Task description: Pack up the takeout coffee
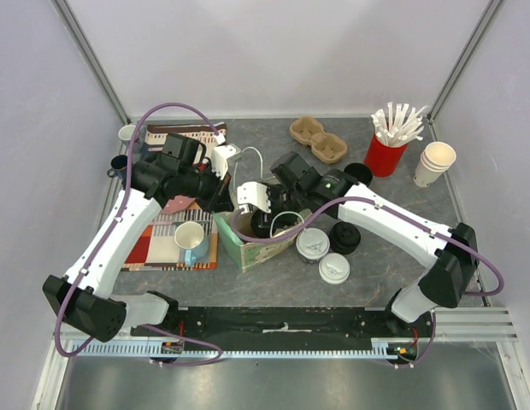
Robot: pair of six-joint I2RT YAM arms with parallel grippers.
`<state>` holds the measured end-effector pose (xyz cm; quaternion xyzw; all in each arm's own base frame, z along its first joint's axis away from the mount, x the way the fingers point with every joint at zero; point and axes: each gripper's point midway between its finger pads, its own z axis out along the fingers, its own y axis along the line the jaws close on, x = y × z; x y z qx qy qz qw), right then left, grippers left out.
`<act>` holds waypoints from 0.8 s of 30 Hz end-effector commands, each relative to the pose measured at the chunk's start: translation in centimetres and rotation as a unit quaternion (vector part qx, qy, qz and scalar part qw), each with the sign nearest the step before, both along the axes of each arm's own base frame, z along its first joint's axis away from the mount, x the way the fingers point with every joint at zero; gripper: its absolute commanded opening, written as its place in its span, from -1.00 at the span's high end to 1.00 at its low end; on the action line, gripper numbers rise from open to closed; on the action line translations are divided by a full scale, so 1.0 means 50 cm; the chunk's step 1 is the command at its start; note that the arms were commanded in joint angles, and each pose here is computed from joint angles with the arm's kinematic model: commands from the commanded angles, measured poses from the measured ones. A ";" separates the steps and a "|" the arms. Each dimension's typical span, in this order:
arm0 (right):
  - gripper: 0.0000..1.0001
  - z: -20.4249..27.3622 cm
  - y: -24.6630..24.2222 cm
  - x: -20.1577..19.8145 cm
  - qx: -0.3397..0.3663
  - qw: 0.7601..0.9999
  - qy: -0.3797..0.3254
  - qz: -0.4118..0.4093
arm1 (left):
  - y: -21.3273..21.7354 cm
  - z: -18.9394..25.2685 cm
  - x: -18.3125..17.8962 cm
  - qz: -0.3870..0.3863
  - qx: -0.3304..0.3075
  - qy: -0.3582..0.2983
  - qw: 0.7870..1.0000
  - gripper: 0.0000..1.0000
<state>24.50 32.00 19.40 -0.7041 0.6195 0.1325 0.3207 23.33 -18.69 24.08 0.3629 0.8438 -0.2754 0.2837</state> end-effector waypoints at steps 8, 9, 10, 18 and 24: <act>-0.49 0.111 0.063 -0.035 0.110 0.993 0.041 0.019 | 0.003 0.027 0.008 -0.014 0.003 -0.031 0.999 0.95; -0.50 0.117 0.063 -0.037 0.117 0.992 0.047 0.013 | 0.004 0.027 0.006 -0.014 0.004 -0.031 0.999 0.96; -0.50 0.123 0.066 -0.039 0.124 0.991 0.050 0.012 | 0.003 0.029 0.006 -0.014 0.002 -0.032 0.999 0.95; -0.54 0.216 0.096 -0.033 0.219 0.974 0.058 -0.017 | 0.006 0.061 0.005 -0.025 0.004 -0.079 0.997 0.96; -0.56 0.259 0.108 -0.028 0.264 0.961 0.073 -0.036 | 0.004 0.057 -0.011 -0.033 0.004 -0.081 0.996 0.95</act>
